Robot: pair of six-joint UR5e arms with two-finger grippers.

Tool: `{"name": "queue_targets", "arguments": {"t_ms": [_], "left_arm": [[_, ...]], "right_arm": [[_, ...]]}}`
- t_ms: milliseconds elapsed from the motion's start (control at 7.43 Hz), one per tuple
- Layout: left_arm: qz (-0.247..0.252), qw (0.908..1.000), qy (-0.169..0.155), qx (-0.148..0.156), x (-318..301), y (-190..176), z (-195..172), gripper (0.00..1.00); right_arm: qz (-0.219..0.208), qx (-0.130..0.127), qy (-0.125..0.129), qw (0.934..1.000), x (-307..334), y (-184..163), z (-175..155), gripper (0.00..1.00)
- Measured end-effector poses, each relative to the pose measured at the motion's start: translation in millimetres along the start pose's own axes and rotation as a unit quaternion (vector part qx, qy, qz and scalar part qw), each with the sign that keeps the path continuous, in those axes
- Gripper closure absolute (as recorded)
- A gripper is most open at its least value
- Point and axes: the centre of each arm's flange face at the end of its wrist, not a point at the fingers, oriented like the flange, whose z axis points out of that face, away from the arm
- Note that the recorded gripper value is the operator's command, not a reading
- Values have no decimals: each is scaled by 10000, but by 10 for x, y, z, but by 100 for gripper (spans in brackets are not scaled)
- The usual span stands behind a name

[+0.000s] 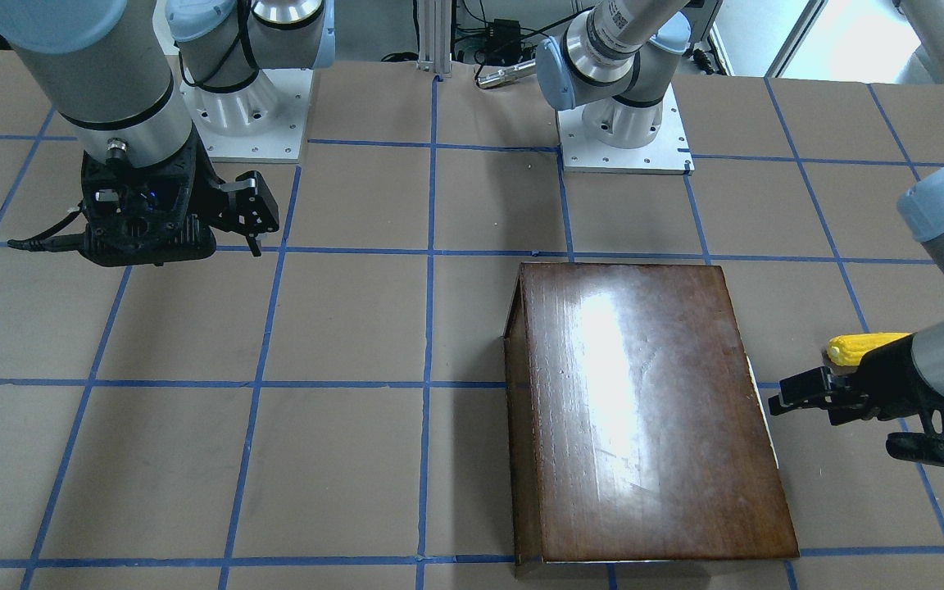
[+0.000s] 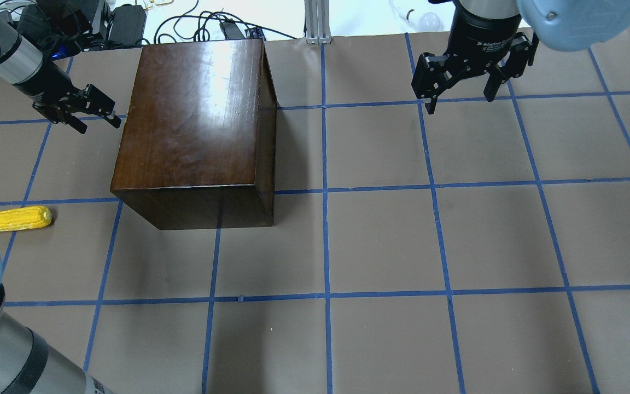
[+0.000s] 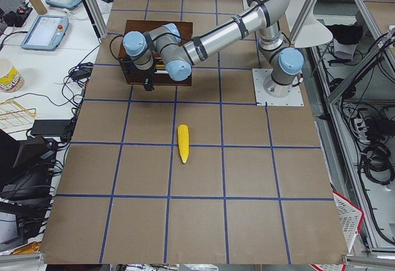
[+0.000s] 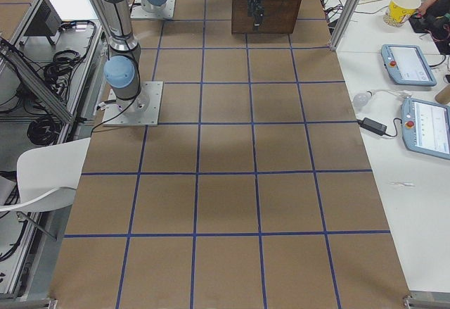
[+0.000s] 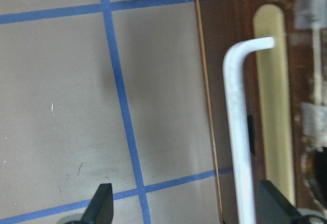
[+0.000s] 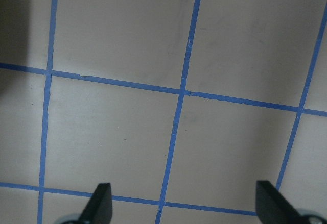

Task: Open drawer and put corn inside
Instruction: 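Move the left gripper down to the white drawer handle and grasp it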

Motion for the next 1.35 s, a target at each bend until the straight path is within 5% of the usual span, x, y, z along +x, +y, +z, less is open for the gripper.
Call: {"name": "queue_targets", "arguments": {"t_ms": [538,1346], "left_arm": [[-158,9992,362,49,61,-29,89,0],[-156,9986,486,-100,-9,-70,329,0]], "right_arm": [[-1,2,0,10000,0,-1,0,0],[2,3,0,10000,0,-1,-1,0]]}}
